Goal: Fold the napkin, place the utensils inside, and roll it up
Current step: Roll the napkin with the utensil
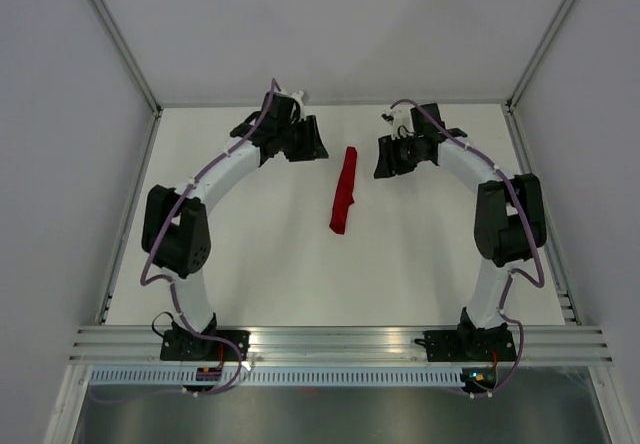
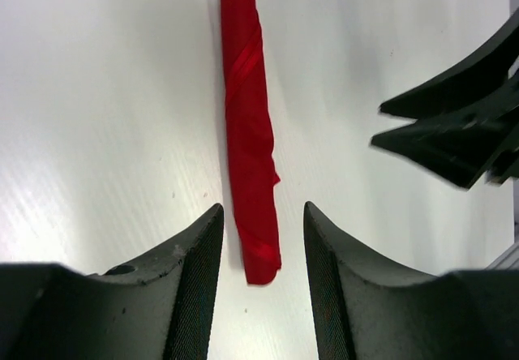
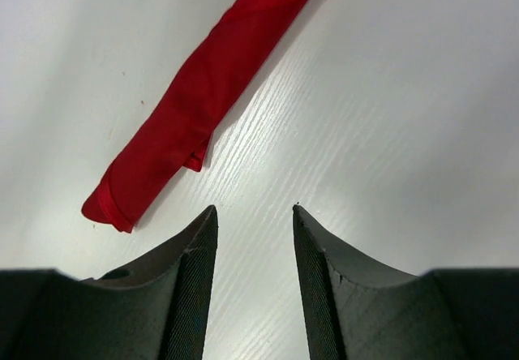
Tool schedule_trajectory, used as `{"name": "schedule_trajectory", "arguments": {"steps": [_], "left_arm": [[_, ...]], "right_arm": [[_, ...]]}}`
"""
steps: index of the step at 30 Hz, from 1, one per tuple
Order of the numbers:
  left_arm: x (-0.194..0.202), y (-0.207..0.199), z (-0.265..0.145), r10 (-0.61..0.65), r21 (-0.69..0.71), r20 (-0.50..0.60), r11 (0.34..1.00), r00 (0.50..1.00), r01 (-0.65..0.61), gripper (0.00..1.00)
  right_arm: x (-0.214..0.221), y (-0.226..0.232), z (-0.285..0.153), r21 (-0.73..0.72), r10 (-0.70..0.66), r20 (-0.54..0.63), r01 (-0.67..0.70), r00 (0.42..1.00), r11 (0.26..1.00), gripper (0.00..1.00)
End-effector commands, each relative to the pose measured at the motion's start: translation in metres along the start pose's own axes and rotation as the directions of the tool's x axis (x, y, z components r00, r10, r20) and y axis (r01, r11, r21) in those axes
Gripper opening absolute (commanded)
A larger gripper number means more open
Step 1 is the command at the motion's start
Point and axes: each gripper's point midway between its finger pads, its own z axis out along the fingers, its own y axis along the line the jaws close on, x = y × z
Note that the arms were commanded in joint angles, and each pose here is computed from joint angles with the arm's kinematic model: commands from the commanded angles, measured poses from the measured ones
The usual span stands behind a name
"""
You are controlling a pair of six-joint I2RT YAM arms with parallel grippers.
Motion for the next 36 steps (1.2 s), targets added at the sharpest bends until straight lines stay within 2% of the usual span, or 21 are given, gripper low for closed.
{"name": "schedule_trajectory", "arguments": {"steps": [1,2,3,6,12,15,24,36], "left_arm": [[-0.022,-0.017,-0.050,0.059,0.067,0.144,0.995,0.988,-0.069,0.50],[-0.027,-0.026,-0.073,0.072,0.087,0.192,0.992,0.979,-0.090,0.50],[-0.013,-0.020,-0.074,0.073,0.080,0.176,0.993,0.982,-0.088,0.50],[-0.003,-0.022,-0.107,0.089,0.085,0.234,0.990,0.968,-0.111,0.50],[0.016,-0.017,-0.164,0.133,0.049,0.324,0.986,0.937,-0.157,0.52],[0.022,-0.013,-0.178,0.136,0.039,0.345,0.987,0.929,-0.159,0.53],[0.023,-0.015,-0.184,0.139,0.044,0.350,0.985,0.926,-0.165,0.54],[0.021,-0.019,-0.184,0.146,0.056,0.348,0.983,0.926,-0.177,0.54]], "right_arm": [[-0.055,0.012,-0.055,0.012,-0.073,0.186,0.073,0.980,0.997,0.49],[-0.060,0.011,-0.064,0.021,-0.082,0.209,0.079,0.974,0.997,0.50],[-0.063,0.006,-0.072,0.035,-0.082,0.236,0.076,0.968,0.997,0.51],[-0.080,0.005,-0.113,0.088,-0.115,0.341,0.090,0.933,0.992,0.54],[-0.077,-0.005,-0.153,0.169,-0.153,0.395,0.092,0.906,0.981,0.55],[-0.068,-0.012,-0.161,0.207,-0.178,0.388,0.103,0.904,0.973,0.55],[-0.061,-0.018,-0.176,0.283,-0.223,0.412,0.109,0.883,0.953,0.58],[-0.067,-0.015,-0.185,0.293,-0.241,0.434,0.117,0.868,0.949,0.58]]}}
